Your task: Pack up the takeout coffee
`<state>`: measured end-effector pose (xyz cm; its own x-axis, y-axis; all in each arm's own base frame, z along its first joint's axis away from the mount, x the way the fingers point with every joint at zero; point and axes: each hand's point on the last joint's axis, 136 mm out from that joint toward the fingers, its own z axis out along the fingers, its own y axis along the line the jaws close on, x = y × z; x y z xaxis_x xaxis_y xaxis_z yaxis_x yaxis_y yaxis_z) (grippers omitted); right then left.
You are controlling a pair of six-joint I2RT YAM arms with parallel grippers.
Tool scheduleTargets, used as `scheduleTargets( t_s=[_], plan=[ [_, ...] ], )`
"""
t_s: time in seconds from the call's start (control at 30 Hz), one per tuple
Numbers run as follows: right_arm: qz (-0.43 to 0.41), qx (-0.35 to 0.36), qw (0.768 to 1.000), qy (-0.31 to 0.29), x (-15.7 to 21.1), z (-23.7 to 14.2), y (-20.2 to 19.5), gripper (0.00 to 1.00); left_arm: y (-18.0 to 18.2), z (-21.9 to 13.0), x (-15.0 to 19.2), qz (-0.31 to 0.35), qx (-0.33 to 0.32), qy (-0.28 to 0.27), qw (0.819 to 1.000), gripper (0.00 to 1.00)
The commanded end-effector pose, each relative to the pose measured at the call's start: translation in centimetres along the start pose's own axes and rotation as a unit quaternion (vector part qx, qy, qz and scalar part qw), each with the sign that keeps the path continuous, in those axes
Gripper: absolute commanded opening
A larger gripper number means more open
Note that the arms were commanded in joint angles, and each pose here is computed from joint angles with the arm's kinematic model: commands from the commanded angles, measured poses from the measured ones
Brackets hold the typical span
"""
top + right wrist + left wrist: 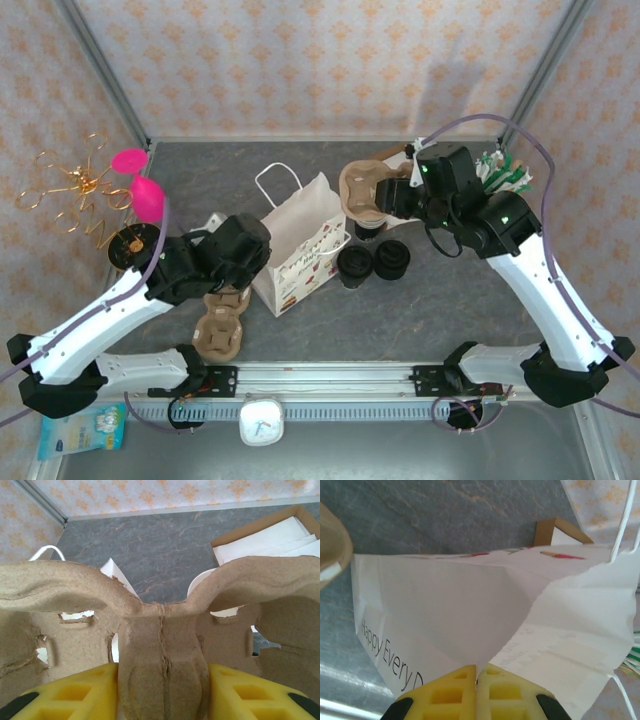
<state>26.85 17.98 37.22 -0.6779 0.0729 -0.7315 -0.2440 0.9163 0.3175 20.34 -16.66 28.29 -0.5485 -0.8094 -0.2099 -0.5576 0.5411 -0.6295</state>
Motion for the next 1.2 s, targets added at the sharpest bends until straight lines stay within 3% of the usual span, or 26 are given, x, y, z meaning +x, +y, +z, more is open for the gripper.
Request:
scheduleTargets(
  t_s=[0.0, 0.2, 0.37, 0.53, 0.7, 1.03, 1.17],
  plan=[
    [-0.012, -0.014, 1.000, 0.005, -0.3, -0.4, 0.6, 0.46, 0.5, 0.0, 0.4, -0.037, -0.006, -0.013, 0.999, 0.00],
    [-0.022, -0.026, 0.999, 0.018, 0.1, 0.1, 1.1, 0.46, 1.4, -0.7, -0.1, -0.054, -0.026, -0.045, 0.997, 0.00],
    [-0.025, -0.031, 0.999, 0.021, -0.1, 0.2, 1.4, 0.46, 2.4, 0.5, 1.1, -0.067, -0.023, -0.022, 0.997, 0.04],
    [-0.028, -0.047, 0.998, 0.018, -0.7, -0.2, 2.2, 0.46, 2.1, -0.2, 0.3, -0.053, -0.023, -0.041, 0.998, 0.17],
    [-0.031, -0.065, 0.997, 0.026, -0.8, 0.1, 3.3, 0.46, 1.5, 0.0, 0.7, -0.021, -0.025, -0.036, 0.999, 0.39],
    [-0.048, -0.119, 0.991, 0.040, -1.4, -0.3, 8.0, 0.46, 1.2, -0.9, 0.3, 0.040, 0.009, -0.040, 0.998, 0.48],
    [-0.063, -0.147, 0.986, 0.057, -0.6, 0.2, 10.7, 0.46, 1.7, -2.2, -1.6, 0.054, 0.008, -0.076, 0.996, 0.49]
  ],
)
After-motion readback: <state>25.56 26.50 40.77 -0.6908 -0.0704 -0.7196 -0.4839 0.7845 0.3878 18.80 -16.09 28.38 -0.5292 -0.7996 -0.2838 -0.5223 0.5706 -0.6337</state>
